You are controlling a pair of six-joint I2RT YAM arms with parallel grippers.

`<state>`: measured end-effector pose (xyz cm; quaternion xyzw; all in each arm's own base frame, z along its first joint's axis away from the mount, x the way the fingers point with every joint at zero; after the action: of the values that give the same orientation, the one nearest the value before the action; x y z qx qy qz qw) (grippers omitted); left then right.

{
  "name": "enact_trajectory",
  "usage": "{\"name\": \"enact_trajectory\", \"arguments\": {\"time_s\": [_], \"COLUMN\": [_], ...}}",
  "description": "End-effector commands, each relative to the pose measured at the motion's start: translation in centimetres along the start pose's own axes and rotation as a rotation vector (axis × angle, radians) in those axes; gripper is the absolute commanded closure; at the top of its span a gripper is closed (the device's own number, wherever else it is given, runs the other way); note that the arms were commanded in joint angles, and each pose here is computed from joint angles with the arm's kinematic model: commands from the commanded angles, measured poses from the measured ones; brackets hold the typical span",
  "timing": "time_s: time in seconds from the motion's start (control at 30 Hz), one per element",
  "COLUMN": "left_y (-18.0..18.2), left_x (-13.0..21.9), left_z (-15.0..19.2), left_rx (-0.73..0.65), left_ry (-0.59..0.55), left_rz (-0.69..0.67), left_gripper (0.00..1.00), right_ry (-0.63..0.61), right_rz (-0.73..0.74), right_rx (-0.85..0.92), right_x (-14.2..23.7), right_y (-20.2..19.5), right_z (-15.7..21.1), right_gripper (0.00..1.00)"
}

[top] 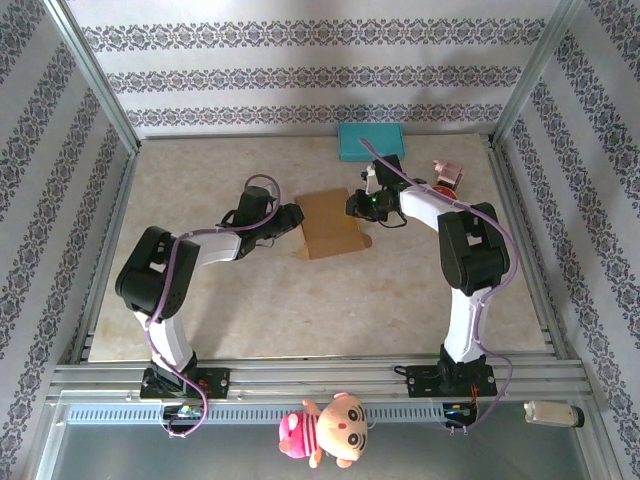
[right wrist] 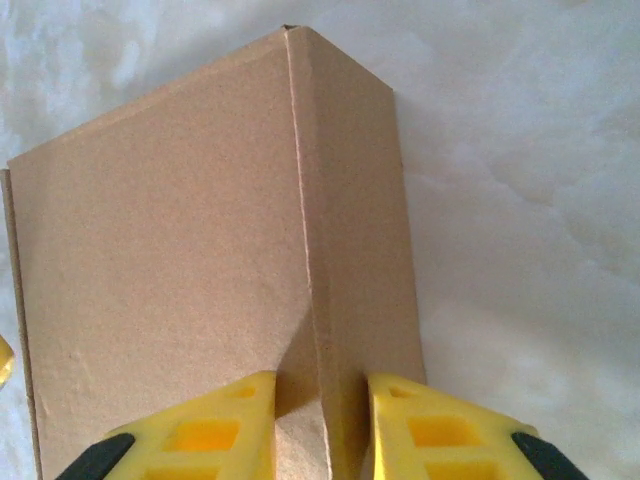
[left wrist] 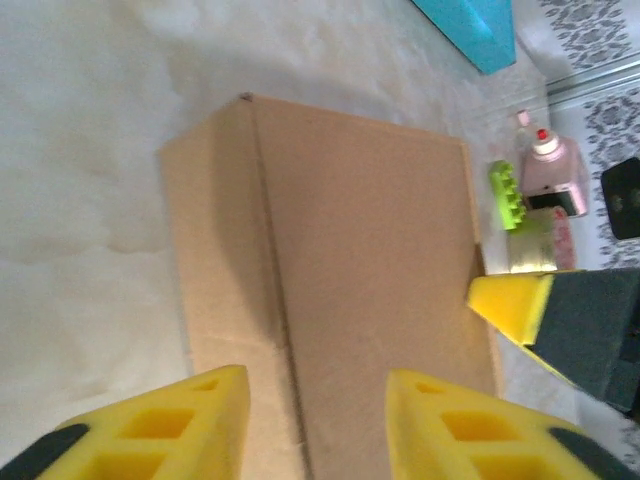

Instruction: Fold the paper box

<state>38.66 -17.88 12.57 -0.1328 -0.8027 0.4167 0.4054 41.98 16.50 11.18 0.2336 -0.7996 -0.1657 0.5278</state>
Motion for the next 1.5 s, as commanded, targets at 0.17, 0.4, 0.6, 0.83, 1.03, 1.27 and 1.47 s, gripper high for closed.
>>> {"name": "enact_trajectory", "arguments": {"time_s": [0.17, 0.4, 0.6, 0.83, 1.03, 1.27, 1.47], "left_y": [1.9, 1.4, 0.7, -0.8, -1.0, -2.8, -3.1], "left_x": [-0.1, -1.6, -2.2, -3.3, -4.5, -5.5, -4.7], "left_z": [-1.3, -2.0, -1.8, -1.4, -0.4, 0.6, -0.1], "left_rx": [0.016, 0.036, 0.056, 0.085, 0.113, 0.153, 0.228], "left_ry": [0.047, 0.118, 0.119, 0.118, 0.124, 0.113, 0.088], "left_rz": [0.011, 0.131, 0.238, 0.391, 0.383, 0.402, 0.376], "left_gripper": [0.49, 0.38, 0.2, 0.15, 0.15, 0.35, 0.56], "right_ry": [0.058, 0.037, 0.003, -0.004, -0.017, -0.022, -0.067], "right_rz": [-0.086, -0.126, -0.227, -0.277, -0.269, -0.279, -0.259], "right_rx": [-0.067, -0.065, -0.156, -0.204, -0.209, -0.211, -0.192], "right_x": [-0.8, -0.7, -1.1, -1.6, -1.5, -1.4, 0.5], "right_y": [-2.8, -4.2, -5.5, -6.3, -6.5, -6.3, -5.2], "right_z": [1.7, 1.9, 1.8, 2.0, 1.6, 1.4, 0.8], "right_gripper": [0.8, 0.87, 0.91, 0.93, 0.94, 0.92, 0.74]}}
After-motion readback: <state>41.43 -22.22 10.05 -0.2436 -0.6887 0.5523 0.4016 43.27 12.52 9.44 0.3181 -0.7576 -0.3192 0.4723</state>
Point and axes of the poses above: each hand's point on the last joint's axis, 136 mm out from that joint toward the fingers, its own x axis back along the fingers, its own y axis along the line the jaws close on, z = x × y, the point moved 7 cm from there along x, back along the fingers, and after that the axes turned 8 degrees about x, right-handed, at the moved point
